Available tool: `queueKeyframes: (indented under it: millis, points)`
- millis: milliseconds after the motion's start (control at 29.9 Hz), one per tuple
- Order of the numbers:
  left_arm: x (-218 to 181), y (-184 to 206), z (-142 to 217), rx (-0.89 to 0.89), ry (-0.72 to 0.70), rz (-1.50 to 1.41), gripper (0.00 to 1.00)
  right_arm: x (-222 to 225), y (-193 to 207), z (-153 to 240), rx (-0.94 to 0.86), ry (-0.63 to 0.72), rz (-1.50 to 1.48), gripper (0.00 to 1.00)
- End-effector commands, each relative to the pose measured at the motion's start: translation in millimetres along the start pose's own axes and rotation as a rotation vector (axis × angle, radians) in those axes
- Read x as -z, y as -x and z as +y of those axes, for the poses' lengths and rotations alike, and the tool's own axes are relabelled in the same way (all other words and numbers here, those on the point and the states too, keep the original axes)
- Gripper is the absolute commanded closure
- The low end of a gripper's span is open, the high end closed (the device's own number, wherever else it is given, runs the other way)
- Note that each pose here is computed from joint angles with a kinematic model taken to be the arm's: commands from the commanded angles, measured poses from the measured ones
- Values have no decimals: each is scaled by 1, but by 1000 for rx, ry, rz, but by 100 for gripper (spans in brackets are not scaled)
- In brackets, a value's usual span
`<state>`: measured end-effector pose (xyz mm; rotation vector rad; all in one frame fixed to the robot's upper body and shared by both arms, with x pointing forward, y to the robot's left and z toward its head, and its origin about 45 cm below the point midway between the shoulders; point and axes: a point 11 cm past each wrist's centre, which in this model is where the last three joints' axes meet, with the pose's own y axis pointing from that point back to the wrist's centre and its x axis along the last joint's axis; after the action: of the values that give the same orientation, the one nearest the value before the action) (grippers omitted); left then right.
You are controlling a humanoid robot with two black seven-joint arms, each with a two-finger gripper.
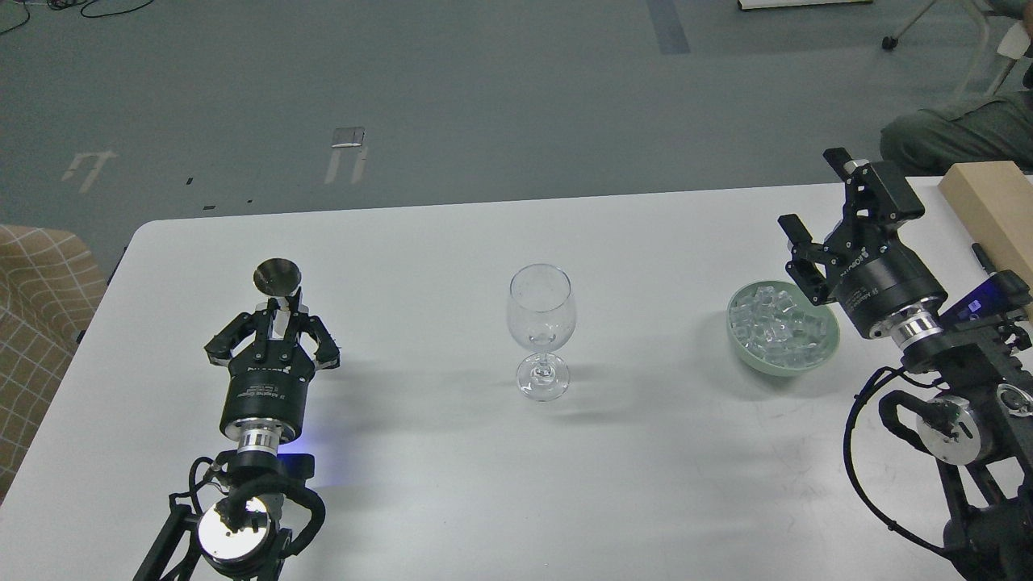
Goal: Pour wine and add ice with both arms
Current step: 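Lift the jigger with the left gripper and carry it toward the wine glass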
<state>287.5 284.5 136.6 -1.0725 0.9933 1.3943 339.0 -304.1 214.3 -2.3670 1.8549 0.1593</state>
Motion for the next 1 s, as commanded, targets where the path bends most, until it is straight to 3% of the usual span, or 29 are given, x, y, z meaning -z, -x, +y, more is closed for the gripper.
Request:
queueKeyframes:
  millis: [0, 501, 969]
  points:
    - [9, 7, 0, 19, -45, 5, 90, 0, 1, 0, 1, -2, -3, 0]
    - [39, 34, -10, 89, -148, -42, 91, -2, 1, 1, 1, 4, -4, 0]
    - [64, 32, -2, 87, -248, -85, 91, -6, -1, 1, -6, 12, -12, 0]
